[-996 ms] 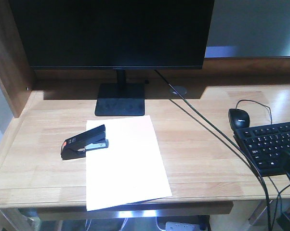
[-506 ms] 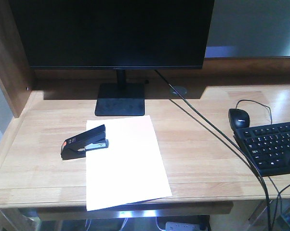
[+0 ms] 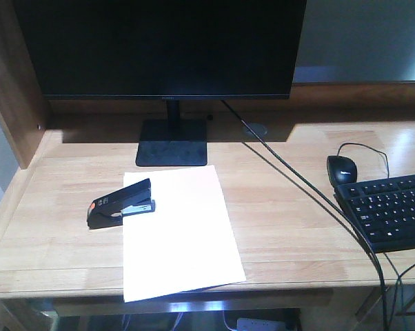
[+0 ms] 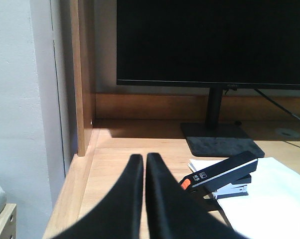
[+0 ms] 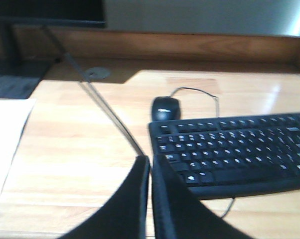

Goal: Grab stapler and paper to desk for stapling

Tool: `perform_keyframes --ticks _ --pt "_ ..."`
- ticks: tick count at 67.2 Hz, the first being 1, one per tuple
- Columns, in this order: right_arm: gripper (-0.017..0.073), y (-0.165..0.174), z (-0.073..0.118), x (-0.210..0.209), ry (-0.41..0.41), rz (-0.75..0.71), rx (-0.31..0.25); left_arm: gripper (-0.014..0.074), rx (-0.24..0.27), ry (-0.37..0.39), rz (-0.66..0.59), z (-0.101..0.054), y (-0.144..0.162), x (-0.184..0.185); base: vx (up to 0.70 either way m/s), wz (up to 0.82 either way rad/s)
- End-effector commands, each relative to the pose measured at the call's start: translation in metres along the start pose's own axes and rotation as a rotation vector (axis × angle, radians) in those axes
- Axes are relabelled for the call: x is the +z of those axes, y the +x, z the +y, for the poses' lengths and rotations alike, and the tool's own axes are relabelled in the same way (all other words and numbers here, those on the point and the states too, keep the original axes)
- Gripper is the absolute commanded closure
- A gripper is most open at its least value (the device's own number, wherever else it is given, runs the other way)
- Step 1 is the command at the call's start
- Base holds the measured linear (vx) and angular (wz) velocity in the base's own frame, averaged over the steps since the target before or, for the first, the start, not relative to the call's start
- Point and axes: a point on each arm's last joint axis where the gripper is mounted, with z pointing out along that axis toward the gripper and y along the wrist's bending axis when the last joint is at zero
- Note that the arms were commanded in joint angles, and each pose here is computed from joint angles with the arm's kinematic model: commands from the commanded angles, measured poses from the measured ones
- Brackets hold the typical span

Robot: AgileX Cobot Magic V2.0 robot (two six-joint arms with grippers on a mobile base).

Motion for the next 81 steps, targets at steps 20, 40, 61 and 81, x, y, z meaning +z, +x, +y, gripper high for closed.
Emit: perform_keyframes --ticks 20,40,61,81 --pt "0.0568 -0.005 0.001 -0.029 0.008 -0.309 -0.062 0.0600 -0.012 0.005 -0.056 0.000 0.002 0.000 0.00 0.00" --pt "0.0568 0.043 0.005 -0.022 0.000 -0.455 0.053 0.0600 -0.012 0.005 -0.055 0.000 0.002 0.000 0.00 0.00" --pt "0.0568 0.044 0.005 -0.022 0.002 -0.430 0.036 0.0600 -0.012 0.005 -0.055 0.000 0.002 0.000 0.00 0.00" --pt "0.0568 0.045 0.005 -0.022 0.002 -0.424 0.038 0.0600 -0.012 0.005 -0.055 0.000 0.002 0.000 0.00 0.00"
